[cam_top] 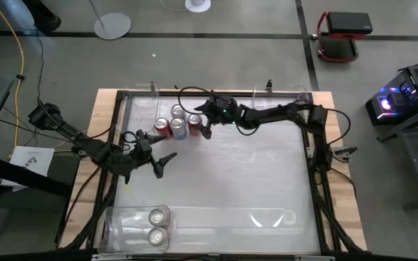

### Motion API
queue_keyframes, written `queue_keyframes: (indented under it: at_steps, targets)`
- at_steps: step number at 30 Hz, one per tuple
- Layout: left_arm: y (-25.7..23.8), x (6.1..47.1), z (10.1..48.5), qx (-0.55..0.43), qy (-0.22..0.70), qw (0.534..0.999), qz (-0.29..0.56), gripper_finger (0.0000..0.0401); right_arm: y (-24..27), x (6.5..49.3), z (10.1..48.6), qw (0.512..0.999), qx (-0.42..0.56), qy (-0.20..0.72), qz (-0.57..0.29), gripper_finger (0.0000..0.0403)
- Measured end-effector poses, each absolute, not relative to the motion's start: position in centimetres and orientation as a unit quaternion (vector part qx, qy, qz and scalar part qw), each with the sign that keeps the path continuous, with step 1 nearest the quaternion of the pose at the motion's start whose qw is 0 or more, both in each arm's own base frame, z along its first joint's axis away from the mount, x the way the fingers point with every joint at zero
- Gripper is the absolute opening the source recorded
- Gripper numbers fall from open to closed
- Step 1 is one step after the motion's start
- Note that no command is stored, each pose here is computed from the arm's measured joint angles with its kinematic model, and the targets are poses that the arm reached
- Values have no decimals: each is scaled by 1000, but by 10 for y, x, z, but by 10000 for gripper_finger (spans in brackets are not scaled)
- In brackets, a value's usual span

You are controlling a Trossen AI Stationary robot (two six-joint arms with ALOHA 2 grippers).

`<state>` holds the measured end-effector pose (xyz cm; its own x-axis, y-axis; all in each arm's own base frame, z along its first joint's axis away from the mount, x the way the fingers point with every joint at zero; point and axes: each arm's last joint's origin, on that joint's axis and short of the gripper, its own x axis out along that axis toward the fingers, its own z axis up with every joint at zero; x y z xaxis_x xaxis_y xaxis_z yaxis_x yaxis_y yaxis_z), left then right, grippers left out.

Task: Sort soda cans
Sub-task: Put the right red/black soda can into the right transparent bin

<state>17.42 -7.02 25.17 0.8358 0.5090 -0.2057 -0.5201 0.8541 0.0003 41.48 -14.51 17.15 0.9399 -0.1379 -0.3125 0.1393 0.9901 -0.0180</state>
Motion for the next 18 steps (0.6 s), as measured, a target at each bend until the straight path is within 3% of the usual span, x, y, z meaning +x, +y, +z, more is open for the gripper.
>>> queue_keyframes:
  at_steps: [13, 18]
  targets:
    - [-72, 175, 251, -37, 106, 963, 246, 348, -144, 418, 162, 984, 7, 170, -57, 379]
    - [-72, 175, 251, -37, 106, 963, 246, 348, -144, 418, 162, 984, 6, 170, -58, 355]
